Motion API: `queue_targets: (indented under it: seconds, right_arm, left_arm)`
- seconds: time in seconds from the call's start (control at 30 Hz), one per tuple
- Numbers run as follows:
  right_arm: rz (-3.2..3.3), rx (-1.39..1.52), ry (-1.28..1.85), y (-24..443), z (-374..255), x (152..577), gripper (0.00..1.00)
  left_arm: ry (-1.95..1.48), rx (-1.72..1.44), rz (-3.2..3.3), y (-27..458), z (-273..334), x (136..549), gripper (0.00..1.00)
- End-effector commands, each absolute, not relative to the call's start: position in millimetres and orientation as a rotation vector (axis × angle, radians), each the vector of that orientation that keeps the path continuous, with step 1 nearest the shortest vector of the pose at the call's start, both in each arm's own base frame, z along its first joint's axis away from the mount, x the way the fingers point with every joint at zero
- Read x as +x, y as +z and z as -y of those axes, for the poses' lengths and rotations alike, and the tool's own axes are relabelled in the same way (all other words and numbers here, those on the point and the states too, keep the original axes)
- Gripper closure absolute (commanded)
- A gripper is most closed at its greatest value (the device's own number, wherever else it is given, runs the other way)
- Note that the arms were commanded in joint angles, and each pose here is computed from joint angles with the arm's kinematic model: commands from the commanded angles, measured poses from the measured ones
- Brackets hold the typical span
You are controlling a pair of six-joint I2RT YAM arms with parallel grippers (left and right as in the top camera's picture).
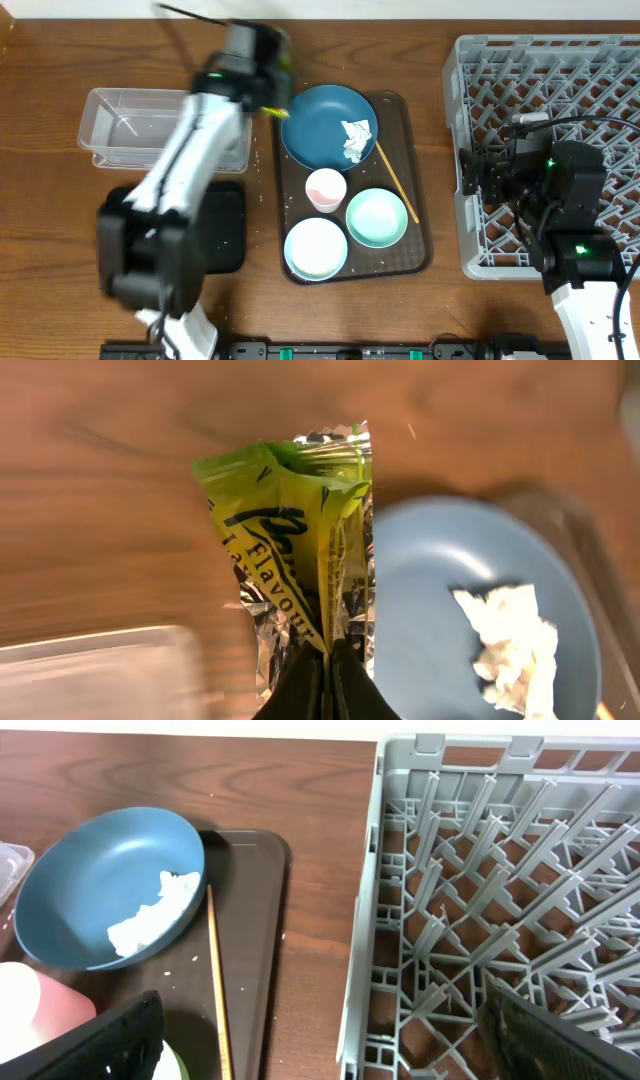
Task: Sort waste into correct bins and load items into the dishwasher rack
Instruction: 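Lift the yellow wrapper and drop it into the clear container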
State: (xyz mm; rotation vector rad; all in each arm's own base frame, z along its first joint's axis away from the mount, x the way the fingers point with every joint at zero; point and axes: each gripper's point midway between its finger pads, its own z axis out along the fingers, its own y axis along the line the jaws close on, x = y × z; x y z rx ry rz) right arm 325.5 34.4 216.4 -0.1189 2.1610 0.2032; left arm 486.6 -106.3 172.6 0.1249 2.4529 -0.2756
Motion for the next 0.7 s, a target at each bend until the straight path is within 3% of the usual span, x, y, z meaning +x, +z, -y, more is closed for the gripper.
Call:
queue_targets:
  seconds: [0.0,0.37,0.43,0.53,0.67]
  right_arm:
    - [-2.143,-0.115,0.224,225.5,-38.4,327.5,0.01]
    - [-2.144,-0.114,0.225,225.4,-38.4,327.5,0.01]
    - [-2.144,-0.114,0.225,225.4,-38.4,327.5,0.01]
    - [-2.144,-0.114,0.225,225.4,-38.4,327.4,0.01]
    - [-2.144,-0.114,0.225,225.4,-38.4,327.4,0.01]
  left_arm:
    - [-0.225,0.033,-2.417,196.4,65.3,485.9,0.94]
    - [-0.15,-0.232,-2.638,148.4,-23.4,453.6,0.92]
    - [-0.147,-0.258,-2.671,140.4,-29.9,448.3,0.86]
    - [-0.145,-0.279,-2.696,134.2,-34.6,444.4,0.62]
    - [-0.157,-0.27,-2.687,137.3,-31.9,445.3,0.55]
